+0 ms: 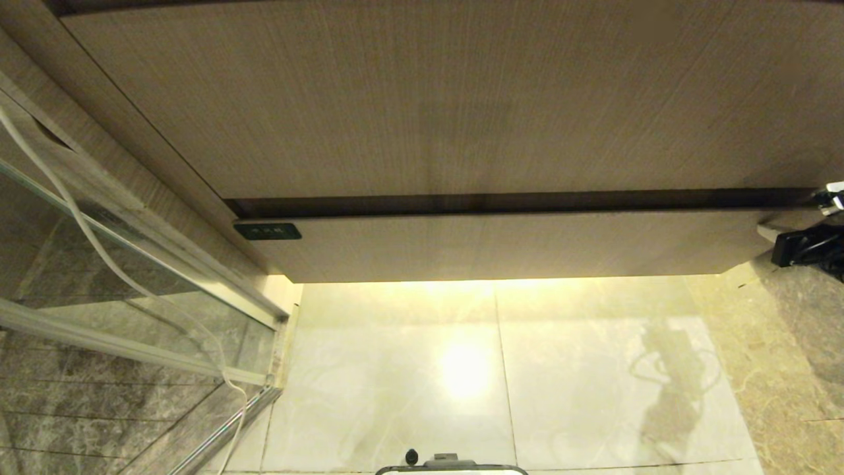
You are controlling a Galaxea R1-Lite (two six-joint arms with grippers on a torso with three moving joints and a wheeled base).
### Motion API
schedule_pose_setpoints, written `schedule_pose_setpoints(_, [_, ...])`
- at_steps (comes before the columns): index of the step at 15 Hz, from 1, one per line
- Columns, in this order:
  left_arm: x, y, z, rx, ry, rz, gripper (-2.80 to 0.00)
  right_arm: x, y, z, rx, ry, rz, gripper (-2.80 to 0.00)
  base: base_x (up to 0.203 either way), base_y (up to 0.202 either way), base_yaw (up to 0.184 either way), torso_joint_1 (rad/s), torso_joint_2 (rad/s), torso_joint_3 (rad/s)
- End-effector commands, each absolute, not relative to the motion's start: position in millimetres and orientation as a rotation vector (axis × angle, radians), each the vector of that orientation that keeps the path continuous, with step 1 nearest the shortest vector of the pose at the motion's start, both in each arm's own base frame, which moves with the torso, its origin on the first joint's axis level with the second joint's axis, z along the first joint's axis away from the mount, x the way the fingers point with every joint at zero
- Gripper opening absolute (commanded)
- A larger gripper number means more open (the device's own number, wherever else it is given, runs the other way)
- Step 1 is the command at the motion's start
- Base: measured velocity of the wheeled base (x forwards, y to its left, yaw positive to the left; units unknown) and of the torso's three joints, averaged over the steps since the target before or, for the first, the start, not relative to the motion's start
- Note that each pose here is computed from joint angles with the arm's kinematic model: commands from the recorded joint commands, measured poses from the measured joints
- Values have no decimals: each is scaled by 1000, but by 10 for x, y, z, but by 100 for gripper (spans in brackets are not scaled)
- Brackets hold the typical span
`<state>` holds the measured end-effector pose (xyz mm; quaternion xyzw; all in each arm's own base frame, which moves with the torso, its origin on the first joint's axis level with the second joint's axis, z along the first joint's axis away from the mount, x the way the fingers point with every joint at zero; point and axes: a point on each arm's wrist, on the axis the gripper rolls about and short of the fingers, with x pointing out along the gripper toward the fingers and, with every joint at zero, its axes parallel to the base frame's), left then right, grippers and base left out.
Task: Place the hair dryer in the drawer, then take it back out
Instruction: Take the hairdryer out
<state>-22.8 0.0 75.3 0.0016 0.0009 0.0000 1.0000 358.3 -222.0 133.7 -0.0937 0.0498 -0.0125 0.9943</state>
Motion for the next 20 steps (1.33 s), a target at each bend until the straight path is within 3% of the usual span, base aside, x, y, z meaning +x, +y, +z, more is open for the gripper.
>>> schedule_pose_setpoints(1, [-228,0,753,4,2,0,-280,3629,-2235,1329,-197,85,-22,-280,0,0,0,0,0,0])
schedule_pose_setpoints(20, [-228,0,751,3,2,0,-280,3763,-2309,1236,-200,85,-20,-280,0,0,0,0,0,0])
